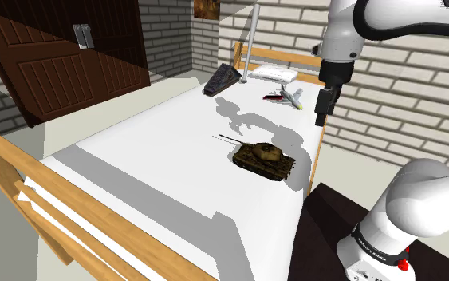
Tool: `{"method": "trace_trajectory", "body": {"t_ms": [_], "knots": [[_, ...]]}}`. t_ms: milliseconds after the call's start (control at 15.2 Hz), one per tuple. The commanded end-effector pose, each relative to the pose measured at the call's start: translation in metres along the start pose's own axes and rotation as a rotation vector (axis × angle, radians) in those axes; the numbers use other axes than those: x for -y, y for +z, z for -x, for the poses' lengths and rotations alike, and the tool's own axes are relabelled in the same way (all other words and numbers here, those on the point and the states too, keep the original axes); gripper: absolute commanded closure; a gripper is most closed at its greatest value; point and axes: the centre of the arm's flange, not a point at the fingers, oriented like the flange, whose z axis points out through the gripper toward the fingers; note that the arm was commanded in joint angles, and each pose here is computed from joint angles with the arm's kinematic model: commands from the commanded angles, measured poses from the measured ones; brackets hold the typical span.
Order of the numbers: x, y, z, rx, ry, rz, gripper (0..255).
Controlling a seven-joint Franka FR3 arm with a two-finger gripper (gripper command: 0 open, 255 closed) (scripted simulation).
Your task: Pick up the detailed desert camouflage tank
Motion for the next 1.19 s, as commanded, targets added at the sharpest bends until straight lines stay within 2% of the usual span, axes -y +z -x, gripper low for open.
{"method": "trace_trajectory", "body": {"t_ms": [0, 1122], "knots": [[0.0, 0.0, 0.0, 0.0, 0.0, 0.0, 0], [-0.047, 0.119, -0.178, -0.047, -0.109, -0.022, 0]]}}
